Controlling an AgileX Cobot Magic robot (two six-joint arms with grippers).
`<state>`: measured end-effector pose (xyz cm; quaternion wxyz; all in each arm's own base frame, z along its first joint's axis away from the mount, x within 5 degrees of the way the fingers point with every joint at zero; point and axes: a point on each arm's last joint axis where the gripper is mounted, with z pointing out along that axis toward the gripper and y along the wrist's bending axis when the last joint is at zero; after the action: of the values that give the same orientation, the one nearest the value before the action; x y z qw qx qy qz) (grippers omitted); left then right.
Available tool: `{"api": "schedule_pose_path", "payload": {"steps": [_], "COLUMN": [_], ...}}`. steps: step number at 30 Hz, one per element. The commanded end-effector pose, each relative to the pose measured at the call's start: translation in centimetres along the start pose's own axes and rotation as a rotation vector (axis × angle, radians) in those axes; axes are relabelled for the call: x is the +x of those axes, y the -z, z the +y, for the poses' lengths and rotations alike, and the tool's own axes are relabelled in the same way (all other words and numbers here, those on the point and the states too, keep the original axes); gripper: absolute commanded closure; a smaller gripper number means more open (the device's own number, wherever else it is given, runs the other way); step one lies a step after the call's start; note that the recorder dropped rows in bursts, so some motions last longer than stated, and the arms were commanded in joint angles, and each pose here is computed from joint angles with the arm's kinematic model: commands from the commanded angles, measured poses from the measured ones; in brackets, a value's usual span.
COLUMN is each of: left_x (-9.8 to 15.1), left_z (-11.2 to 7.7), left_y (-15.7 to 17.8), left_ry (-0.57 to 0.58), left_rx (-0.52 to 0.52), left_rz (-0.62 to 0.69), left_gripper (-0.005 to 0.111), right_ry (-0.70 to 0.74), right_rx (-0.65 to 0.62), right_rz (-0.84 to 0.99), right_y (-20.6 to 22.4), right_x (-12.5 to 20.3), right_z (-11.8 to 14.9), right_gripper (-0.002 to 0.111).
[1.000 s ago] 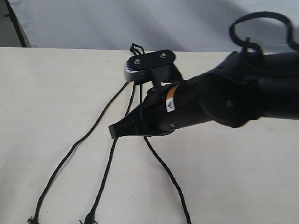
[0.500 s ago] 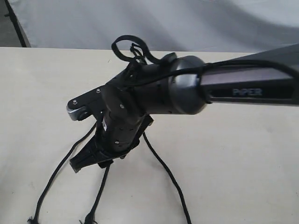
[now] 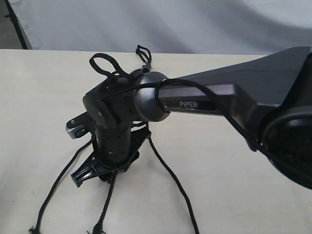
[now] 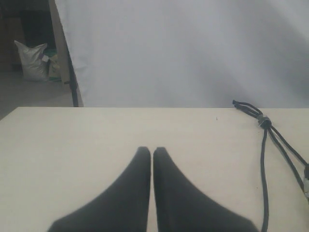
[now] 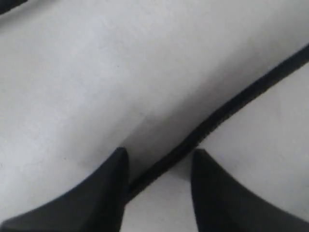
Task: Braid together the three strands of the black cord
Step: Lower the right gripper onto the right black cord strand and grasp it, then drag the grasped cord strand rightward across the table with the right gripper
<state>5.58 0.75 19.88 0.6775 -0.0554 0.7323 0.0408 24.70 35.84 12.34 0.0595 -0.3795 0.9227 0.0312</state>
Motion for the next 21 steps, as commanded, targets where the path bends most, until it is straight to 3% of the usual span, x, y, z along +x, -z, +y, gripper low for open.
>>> {"api": "schedule_pose_path", "payload": {"steps": [1,2,3,8,14,18,21], "left_x": [0.1,0.1,0.1,0.1,0.1,0.1,0.1], "left_z": [0.0,0.0,0.0,0.0,0.0,0.0,0.0], "left_y": [0.0,0.0,0.0,0.0,0.0,0.0,0.0], "left_ry": [-0.005,-0.005,-0.005,-0.005,-0.005,-0.005,-0.005], "left_rx": [-0.003,-0.003,-0.003,-0.003,-0.003,-0.003,-0.003], "left_rz": [-0.001,-0.001,-0.001,-0.001,-0.001,-0.001,-0.001], "left_gripper": [0.104,0.104,0.104,0.104,0.104,0.104,0.104], "right_ry": [0.063,0.082,0.095,0.176,0.335,0.332,0.248], "right_rx": [0.009,0.011,0.013,0.130,0.471,0.478,0.466], "right_rz": [0.069,0.075,0.079,0.034,0.027,0.058,0.086], "right_y": [-0.6,-0.2,0.2,3.9,6.2,6.1,6.1], "right_x": [0.5,0.4,0.3,-1.1,-2.2,-2.4,-2.2], "right_z": [-0.1,-0.2,-0.2,-1.1,-4.4,-7.1,-10.4], "right_gripper": [0.097,0.106,0.108,0.109,0.109,0.109,0.109]}}
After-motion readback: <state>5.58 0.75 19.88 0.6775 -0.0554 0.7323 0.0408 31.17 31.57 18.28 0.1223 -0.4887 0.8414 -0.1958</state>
